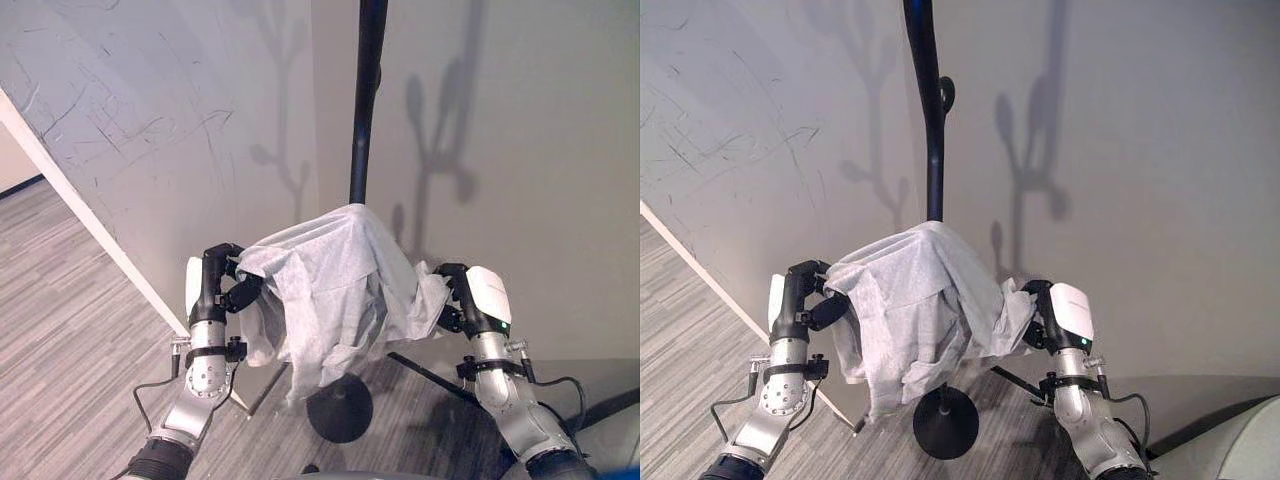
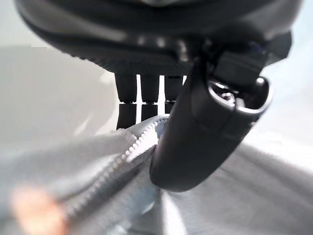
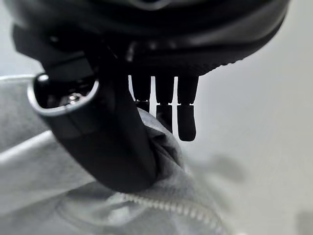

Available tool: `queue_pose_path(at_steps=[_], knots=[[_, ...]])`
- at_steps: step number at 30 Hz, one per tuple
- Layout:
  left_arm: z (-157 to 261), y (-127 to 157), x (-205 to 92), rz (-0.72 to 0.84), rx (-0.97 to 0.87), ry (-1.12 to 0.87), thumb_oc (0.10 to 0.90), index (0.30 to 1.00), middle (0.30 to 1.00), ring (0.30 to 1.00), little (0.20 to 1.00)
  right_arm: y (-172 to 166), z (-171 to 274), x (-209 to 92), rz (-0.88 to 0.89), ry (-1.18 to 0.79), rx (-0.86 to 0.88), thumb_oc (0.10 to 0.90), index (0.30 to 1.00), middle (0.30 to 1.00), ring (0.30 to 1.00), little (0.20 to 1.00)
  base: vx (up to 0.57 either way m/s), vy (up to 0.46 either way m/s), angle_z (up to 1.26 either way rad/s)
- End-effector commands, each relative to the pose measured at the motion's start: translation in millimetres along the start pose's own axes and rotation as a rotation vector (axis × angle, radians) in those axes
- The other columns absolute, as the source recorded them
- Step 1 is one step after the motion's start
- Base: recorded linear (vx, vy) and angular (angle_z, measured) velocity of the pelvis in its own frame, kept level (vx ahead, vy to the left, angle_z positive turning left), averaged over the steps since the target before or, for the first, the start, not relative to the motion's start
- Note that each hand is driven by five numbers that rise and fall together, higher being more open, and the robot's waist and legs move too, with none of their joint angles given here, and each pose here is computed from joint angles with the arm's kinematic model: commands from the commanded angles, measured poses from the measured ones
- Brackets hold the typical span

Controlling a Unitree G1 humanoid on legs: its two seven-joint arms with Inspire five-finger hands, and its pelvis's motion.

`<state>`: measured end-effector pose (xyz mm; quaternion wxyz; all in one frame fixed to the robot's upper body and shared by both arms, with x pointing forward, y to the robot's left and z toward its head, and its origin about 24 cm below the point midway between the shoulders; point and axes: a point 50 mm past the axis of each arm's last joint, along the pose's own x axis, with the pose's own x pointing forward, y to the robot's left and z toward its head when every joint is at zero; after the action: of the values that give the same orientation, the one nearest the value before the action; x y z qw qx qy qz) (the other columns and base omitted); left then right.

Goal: Hang the clothes on the sofa on the clothes rack.

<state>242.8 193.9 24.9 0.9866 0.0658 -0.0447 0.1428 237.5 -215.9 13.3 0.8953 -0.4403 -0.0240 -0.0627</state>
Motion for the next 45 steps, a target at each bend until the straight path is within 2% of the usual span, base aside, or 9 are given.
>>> queue_pose_path(at_steps=[1, 3, 4, 5, 6, 29, 36, 40, 45], knots=[[-9.9, 38.4, 11.8, 0.147, -0.139, 0.078, 0.488, 0.432, 0.432, 0.432, 0.432, 2.3, -3.1, -1.9, 0.053, 0.051, 0.153, 0.400, 0.300, 0.300, 0.300, 0.300, 0.00, 0.000, 0.00], [-10.4, 28.9, 11.1, 0.114, -0.218, 0.099, 0.706, 0.759, 0.759, 0.759, 0.759, 16.8, 13.1, -0.5, 0.100, 0.035, 0.300, 0.400, 0.300, 0.300, 0.300, 0.300, 0.00, 0.000, 0.00], [-11.0, 24.8, 10.9, 0.100, -0.249, 0.111, 0.800, 0.900, 0.900, 0.900, 0.900, 24.3, 17.5, -1.7, 0.134, 0.038, 0.359, 0.580, 0.571, 0.571, 0.571, 0.571, 0.00, 0.000, 0.00], [-11.6, 21.5, 10.6, 0.085, -0.275, 0.122, 0.800, 0.900, 0.900, 0.900, 0.900, 29.9, 22.4, -1.0, 0.154, 0.038, 0.411, 0.580, 0.571, 0.571, 0.571, 0.571, 0.00, 0.000, 0.00], [-13.1, 19.6, 10.2, 0.082, -0.305, 0.138, 0.800, 0.900, 0.900, 0.900, 0.900, 33.2, 27.1, 1.0, 0.165, 0.038, 0.454, 0.800, 0.900, 0.900, 0.900, 0.900, 0.00, 0.000, 0.00], [-54.3, 86.1, -36.4, 0.163, -0.230, 0.335, 0.800, 0.900, 0.900, 0.900, 0.900, -27.8, -9.9, -22.4, 0.021, 0.071, 0.549, 0.800, 0.900, 0.900, 0.900, 0.900, 0.00, 0.001, -0.01], [-88.9, 111.7, -67.6, 0.309, -0.295, 0.477, 0.800, 0.900, 0.900, 0.900, 0.900, -11.6, -27.6, -47.2, -0.046, 0.202, 1.064, 0.800, 0.900, 0.900, 0.900, 0.900, 0.01, 0.001, -0.10], [-146.2, 120.2, -131.5, 0.527, -0.380, 0.797, 0.800, 0.900, 0.900, 0.900, 0.900, 24.2, -52.9, -79.9, -0.142, 0.379, 1.565, 0.800, 0.900, 0.900, 0.900, 0.900, 0.03, 0.004, -0.08], [-167.5, 113.4, -172.7, 0.553, -0.358, 1.005, 0.800, 0.900, 0.900, 0.900, 0.900, 61.0, -73.6, -107.1, -0.141, 0.594, 1.694, 0.800, 0.900, 0.900, 0.900, 0.900, 0.02, 0.001, -0.02]])
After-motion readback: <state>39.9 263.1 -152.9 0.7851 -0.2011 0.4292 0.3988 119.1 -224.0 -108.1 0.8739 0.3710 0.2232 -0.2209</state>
